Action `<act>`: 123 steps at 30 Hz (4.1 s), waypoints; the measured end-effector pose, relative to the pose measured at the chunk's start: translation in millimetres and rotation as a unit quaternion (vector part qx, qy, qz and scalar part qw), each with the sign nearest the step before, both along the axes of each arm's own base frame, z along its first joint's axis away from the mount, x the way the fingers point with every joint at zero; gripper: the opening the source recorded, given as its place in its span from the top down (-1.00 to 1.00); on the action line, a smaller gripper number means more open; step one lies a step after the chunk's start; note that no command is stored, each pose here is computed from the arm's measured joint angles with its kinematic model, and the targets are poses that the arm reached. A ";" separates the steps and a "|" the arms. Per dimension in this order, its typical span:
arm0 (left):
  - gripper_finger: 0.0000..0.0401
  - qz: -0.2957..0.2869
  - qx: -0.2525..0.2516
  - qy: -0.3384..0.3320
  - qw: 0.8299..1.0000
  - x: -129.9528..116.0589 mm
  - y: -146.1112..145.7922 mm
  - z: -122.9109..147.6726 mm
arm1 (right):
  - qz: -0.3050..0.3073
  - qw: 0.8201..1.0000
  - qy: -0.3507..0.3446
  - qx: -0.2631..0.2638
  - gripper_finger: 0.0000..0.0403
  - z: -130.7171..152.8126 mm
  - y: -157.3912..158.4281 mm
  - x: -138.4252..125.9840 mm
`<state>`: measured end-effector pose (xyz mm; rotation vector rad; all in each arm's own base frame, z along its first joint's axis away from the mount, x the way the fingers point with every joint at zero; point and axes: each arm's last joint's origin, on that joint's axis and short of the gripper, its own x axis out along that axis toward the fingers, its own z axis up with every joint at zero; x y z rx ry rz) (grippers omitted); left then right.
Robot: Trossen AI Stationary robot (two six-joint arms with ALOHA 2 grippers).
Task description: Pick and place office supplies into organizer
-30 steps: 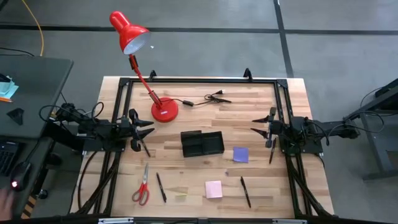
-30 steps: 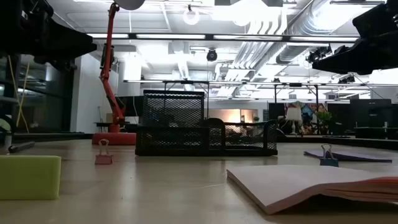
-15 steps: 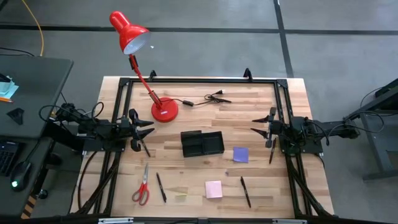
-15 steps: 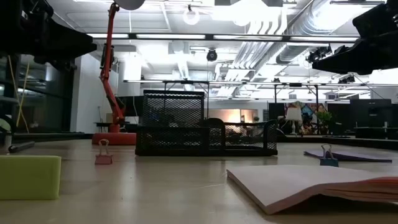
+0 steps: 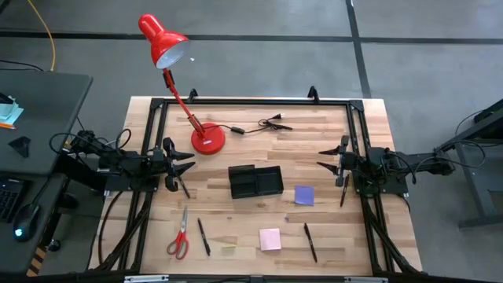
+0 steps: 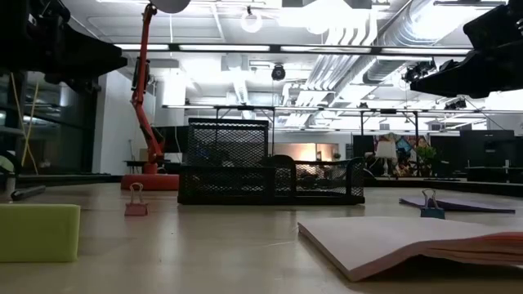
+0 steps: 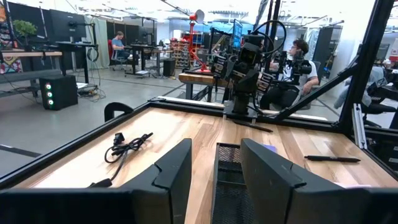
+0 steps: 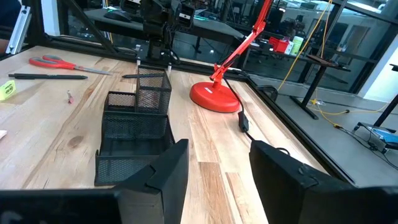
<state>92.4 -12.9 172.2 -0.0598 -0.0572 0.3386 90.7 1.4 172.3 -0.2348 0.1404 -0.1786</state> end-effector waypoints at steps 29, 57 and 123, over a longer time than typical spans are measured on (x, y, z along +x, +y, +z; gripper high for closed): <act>0.37 0.000 0.000 0.000 1.000 0.0 0.0 -0.1 | 0.000 1.000 0.000 0.000 0.22 0.0 0.0 0.0; 0.37 0.000 0.000 0.000 1.000 0.0 0.0 0.1 | 0.106 0.895 -0.271 0.337 0.20 40.3 5.0 1.4; 0.37 0.000 0.000 0.000 1.000 0.0 0.0 0.1 | -0.369 0.906 0.110 0.175 0.75 -15.0 275.6 125.0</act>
